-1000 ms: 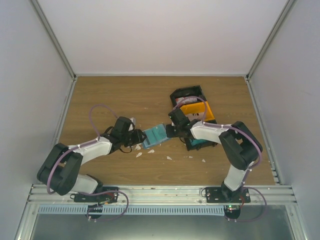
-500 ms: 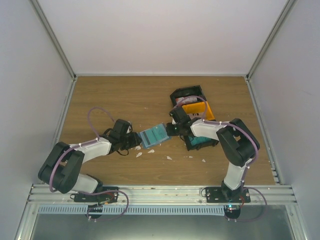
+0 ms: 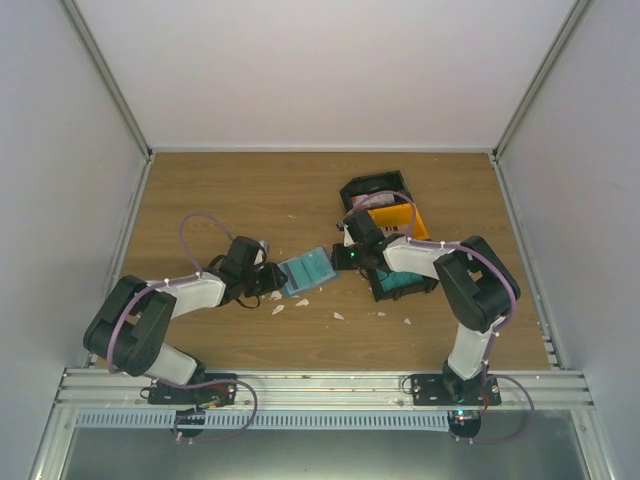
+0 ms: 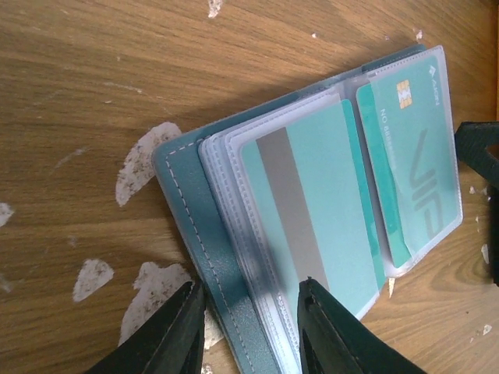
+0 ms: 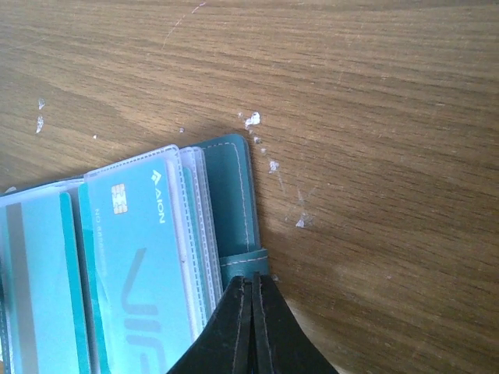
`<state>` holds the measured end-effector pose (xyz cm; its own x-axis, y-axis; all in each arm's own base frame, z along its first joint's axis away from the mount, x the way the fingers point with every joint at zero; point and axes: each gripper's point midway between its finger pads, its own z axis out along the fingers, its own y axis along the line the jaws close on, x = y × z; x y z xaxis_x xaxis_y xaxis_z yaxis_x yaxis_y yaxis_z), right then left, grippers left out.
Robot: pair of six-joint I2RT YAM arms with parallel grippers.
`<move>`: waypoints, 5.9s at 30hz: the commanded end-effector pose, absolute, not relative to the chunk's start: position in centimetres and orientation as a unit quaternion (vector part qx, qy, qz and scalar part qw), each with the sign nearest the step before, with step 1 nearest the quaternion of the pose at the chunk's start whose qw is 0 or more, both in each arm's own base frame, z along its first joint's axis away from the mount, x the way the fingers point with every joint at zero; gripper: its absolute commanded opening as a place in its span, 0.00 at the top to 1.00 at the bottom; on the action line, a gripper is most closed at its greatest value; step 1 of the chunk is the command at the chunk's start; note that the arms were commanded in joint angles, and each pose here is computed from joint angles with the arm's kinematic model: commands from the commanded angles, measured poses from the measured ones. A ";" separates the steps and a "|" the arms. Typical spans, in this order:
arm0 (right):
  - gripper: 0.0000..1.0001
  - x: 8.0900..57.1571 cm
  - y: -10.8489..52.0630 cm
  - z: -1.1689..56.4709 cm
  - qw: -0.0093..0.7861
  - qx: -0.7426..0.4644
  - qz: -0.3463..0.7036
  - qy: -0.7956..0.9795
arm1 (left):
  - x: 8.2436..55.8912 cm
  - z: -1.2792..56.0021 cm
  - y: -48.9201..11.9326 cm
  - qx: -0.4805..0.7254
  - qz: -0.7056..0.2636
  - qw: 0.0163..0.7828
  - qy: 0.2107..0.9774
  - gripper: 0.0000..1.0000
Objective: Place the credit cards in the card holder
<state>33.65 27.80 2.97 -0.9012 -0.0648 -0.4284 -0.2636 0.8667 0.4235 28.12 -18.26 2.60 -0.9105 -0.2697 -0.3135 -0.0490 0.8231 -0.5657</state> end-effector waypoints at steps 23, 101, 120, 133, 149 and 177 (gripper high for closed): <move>0.69 33.4 25.0 5.8 0.254 -0.083 0.160 0.950 | 28.2 0.6 -19.7 -0.061 -0.301 0.158 0.939 0.65; 0.65 30.9 33.2 6.2 0.182 -0.173 0.385 0.888 | 28.4 4.5 -18.7 -0.069 -0.305 0.220 0.924 0.74; 0.68 29.1 35.1 6.2 0.204 -0.235 0.295 0.903 | 36.0 9.9 -20.2 -0.050 -0.372 0.273 0.886 0.47; 0.71 27.5 37.4 5.7 0.182 -0.236 0.330 0.896 | 35.9 6.7 -23.7 0.043 -0.428 0.177 0.885 0.63; 0.73 26.4 36.6 4.3 0.160 -0.188 0.333 0.910 | 31.6 3.2 -21.5 -0.006 -0.399 0.137 0.907 0.75; 0.69 32.4 28.5 3.6 0.264 -0.099 0.153 0.947 | 39.6 7.9 -20.4 -0.003 -0.311 0.244 0.919 0.47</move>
<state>30.79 29.42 3.29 -0.8613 -0.1243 -0.4926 -0.2882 0.9181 0.2722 37.94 -20.43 8.60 -0.8842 -0.1897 -0.4269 0.1284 0.7800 -0.6125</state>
